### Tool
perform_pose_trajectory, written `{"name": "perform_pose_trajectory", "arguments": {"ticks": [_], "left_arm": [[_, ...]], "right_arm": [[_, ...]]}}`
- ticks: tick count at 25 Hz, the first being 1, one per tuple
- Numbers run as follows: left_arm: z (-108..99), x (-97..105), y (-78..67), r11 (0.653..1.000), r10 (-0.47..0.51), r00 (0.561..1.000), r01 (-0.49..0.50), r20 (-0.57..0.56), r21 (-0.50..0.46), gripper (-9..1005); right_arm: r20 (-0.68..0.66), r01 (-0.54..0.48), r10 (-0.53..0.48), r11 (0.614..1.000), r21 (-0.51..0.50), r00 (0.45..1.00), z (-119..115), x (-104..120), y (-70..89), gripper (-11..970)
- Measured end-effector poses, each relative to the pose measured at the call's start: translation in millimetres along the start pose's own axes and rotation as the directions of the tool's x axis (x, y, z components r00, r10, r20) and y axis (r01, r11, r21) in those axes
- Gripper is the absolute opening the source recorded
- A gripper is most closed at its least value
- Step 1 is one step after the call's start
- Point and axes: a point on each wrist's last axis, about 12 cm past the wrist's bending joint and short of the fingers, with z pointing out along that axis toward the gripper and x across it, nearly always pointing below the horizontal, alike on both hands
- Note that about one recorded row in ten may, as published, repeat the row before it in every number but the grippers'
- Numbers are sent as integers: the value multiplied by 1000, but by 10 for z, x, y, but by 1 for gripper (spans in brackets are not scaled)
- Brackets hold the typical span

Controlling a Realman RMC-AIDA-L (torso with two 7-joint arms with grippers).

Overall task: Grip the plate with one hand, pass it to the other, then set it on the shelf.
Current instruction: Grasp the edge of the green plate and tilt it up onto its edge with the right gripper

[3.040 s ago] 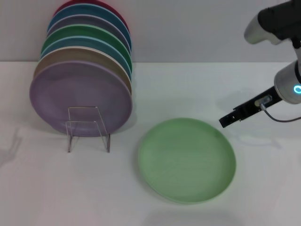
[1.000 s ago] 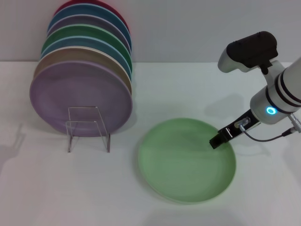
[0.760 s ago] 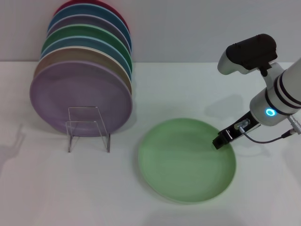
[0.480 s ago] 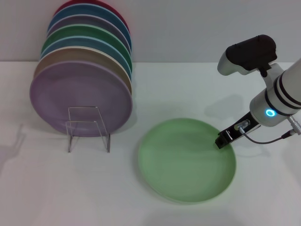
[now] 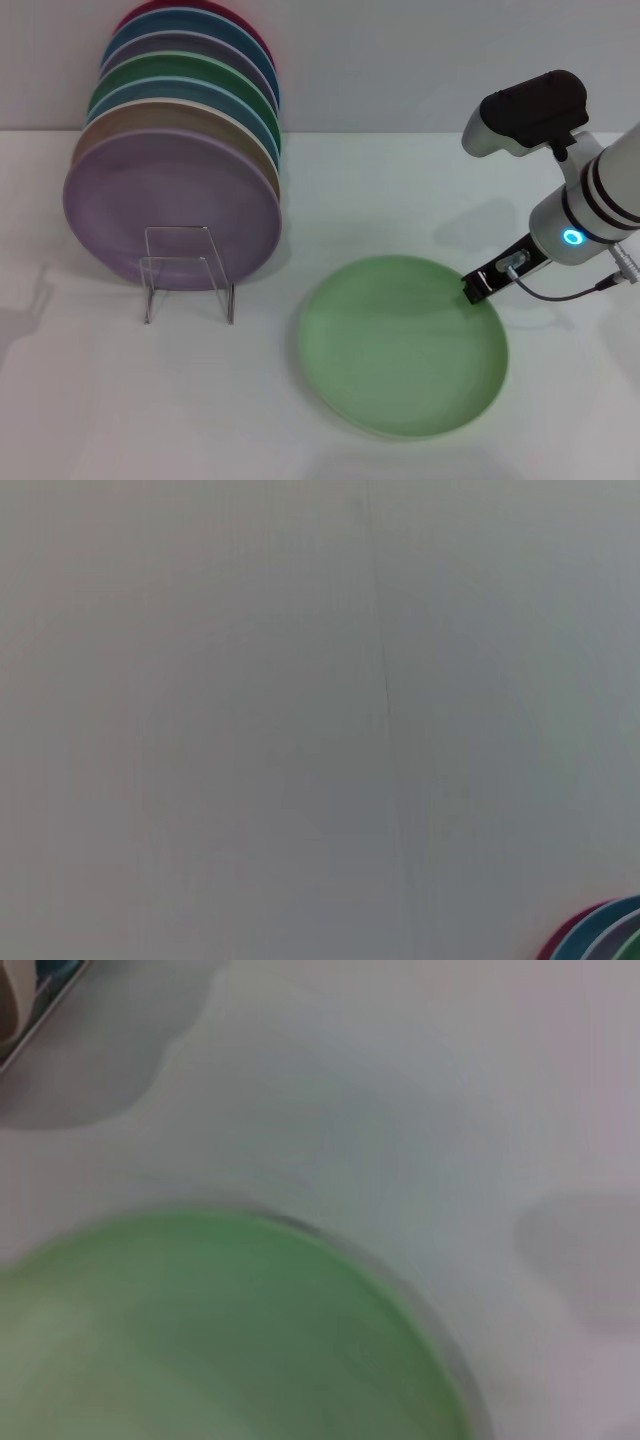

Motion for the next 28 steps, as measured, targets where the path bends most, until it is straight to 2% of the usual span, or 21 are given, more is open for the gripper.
{"name": "perform_pose_trajectory", "arguments": {"ticks": [8,21,28], "left_arm": [[32,-6,-6,1000,3,1000,-3,6,3,760],[38,-17,-13,1000,-2,1000,2,16,6,741],[-42,-95,-21,998,-55,995,52,79,33,731]], "right_arm": [[87,30,-30,1000,0,996,-75,-51,51,25],[201,55,-47,998,-38,978,-254,-72,70,17],[341,99,-64,991,-86,938,-462,82,49,16]]}}
